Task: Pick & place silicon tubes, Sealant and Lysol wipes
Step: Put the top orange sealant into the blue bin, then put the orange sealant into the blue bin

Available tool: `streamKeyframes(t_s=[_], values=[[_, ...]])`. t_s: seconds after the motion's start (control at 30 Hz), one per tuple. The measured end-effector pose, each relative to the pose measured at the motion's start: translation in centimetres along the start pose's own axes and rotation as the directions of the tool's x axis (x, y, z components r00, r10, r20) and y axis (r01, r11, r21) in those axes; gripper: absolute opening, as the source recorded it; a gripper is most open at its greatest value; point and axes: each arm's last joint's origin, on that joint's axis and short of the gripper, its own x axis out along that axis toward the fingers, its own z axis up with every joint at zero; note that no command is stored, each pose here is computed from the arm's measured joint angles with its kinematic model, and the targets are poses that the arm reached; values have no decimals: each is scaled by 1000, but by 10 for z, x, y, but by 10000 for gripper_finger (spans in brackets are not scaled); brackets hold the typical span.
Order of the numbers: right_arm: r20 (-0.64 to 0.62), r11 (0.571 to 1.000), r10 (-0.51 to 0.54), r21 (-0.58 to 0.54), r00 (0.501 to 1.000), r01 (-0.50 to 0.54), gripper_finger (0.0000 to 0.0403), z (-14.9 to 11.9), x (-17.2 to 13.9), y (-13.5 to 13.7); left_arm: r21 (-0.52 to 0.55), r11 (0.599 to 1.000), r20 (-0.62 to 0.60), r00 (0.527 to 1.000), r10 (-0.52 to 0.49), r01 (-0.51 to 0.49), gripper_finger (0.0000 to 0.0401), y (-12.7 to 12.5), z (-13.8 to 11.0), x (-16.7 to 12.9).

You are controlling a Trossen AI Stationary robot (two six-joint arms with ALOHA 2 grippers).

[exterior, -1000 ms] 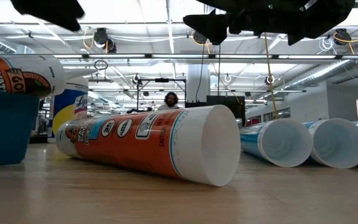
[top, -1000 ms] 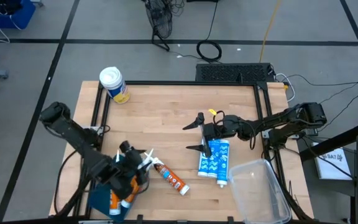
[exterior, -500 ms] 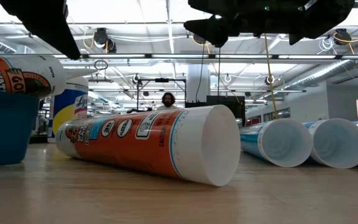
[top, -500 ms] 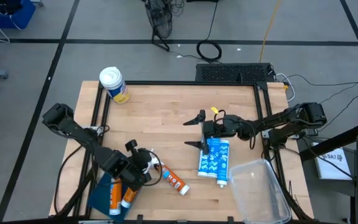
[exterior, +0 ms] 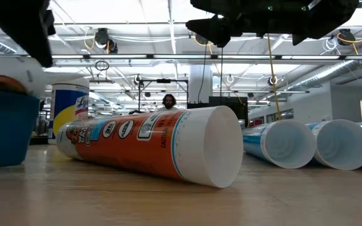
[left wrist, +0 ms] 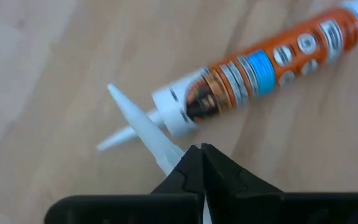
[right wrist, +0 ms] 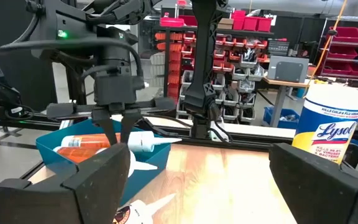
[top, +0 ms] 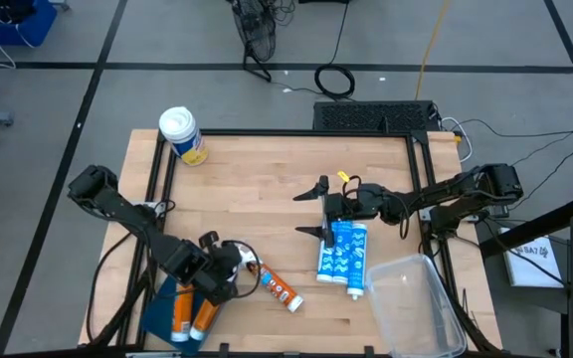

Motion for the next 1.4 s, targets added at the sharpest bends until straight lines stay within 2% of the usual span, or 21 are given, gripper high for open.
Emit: streamKeyframes(t_s=[0.2,0.43,0.57,0.73,0.83,0.97,1.1,1.2,1.27,1.4], values=[[0,1000,0,0,1000,0,359,0,0,0,-40,998,-75,996,-46,43,8,-2,-4,-1],[0,1000,0,0,1000,0,359,0,0,0,-20,998,-79,995,-68,67,16,-6,-9,-3],[0,1000,1,0,1000,-1,359,0,0,0,46,990,-36,991,-132,133,13,-13,-5,-4],[-3,1000,7,15,1000,-7,359,0,0,0,195,952,45,967,-250,237,5,-25,3,-6],[-28,997,66,39,997,-65,359,-3,0,2,261,932,66,959,-276,250,19,-27,5,-7],[-53,980,190,75,980,-186,359,-6,-1,8,296,926,80,960,-269,235,38,-27,6,-7],[-72,974,218,72,973,-213,359,-7,-1,14,326,930,140,964,-224,169,49,-26,8,-7],[-70,973,227,54,971,-223,359,-7,-1,17,378,923,215,963,-165,74,57,-24,11,-7],[-74,973,229,48,971,-226,359,-7,-1,18,364,931,255,958,-131,30,68,-20,18,-4],[-76,973,229,45,970,-226,359,-8,-1,18,268,963,279,957,-74,-3,113,-6,37,4]])
